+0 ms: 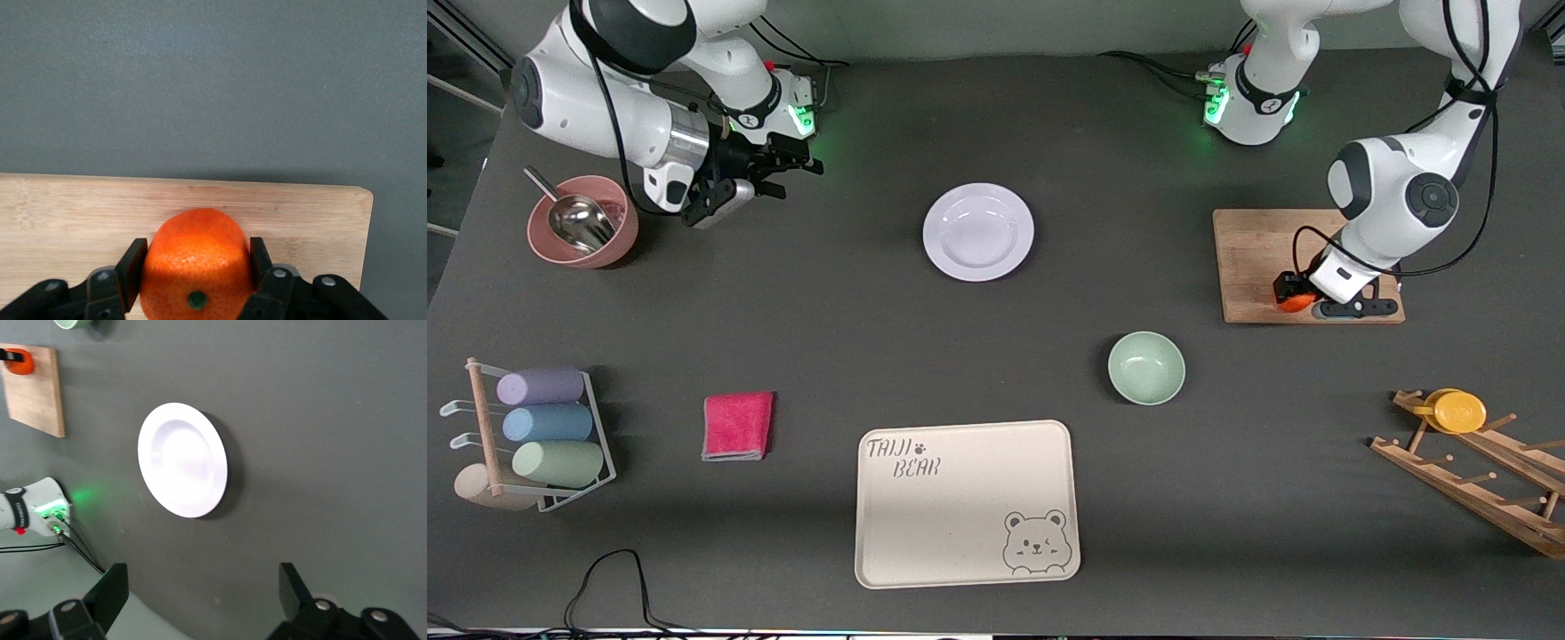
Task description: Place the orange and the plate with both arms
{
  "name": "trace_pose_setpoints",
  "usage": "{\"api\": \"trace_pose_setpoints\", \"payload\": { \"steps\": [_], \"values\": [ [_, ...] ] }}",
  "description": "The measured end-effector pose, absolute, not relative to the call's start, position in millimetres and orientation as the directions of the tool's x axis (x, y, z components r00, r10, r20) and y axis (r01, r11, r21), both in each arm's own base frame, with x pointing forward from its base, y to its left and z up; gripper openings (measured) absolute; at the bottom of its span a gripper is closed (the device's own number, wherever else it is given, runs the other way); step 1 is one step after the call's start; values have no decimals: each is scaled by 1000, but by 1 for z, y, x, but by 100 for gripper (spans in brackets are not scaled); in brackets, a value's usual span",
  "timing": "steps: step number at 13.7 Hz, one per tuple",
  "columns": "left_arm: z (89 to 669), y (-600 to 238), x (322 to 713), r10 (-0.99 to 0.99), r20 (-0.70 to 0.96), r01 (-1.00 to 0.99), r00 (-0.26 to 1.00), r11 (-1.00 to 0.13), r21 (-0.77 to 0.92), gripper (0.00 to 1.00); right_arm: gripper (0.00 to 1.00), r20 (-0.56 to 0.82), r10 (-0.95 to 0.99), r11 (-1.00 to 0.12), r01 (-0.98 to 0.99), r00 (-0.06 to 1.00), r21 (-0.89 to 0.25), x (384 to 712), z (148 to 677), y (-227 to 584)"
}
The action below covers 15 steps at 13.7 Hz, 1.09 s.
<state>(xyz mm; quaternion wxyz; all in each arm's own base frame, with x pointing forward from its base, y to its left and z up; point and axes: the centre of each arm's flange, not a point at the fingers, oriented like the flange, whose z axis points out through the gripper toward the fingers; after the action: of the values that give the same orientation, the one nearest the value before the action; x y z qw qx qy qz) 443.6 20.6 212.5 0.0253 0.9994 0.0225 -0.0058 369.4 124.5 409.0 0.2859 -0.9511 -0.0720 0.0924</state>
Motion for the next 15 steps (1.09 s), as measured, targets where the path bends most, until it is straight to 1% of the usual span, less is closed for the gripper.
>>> {"api": "trace_pose_setpoints", "payload": {
  "steps": [3, 5, 7, 10, 13, 15],
  "values": [
    [220, 19, 451, 38, -56, 41, 998, -997, 59, 67, 100, -112, 206, -758, 86, 972, -647, 366, 371, 121],
    [247, 16, 467, 25, -93, 31, 995, -997, 72, 67, 100, -97, 202, -701, 75, 975, -709, 361, 334, 118],
    [289, 13, 483, 11, -102, 19, 995, -996, 83, 67, 100, -82, 204, -653, 73, 975, -753, 356, 297, 112],
    [359, 0, 492, -13, -109, -1, 994, -993, 115, 67, 100, -51, 180, -581, 65, 982, -811, 347, 244, 99],
    [431, -42, 494, -70, -124, -46, 990, -982, 184, 67, 100, -22, 140, -540, 57, 990, -840, 338, 205, 95],
    [474, -87, 494, -73, -128, -49, 989, -981, 186, 67, 100, -8, 103, -521, 47, 995, -852, 331, 186, 90]
  ]
}}
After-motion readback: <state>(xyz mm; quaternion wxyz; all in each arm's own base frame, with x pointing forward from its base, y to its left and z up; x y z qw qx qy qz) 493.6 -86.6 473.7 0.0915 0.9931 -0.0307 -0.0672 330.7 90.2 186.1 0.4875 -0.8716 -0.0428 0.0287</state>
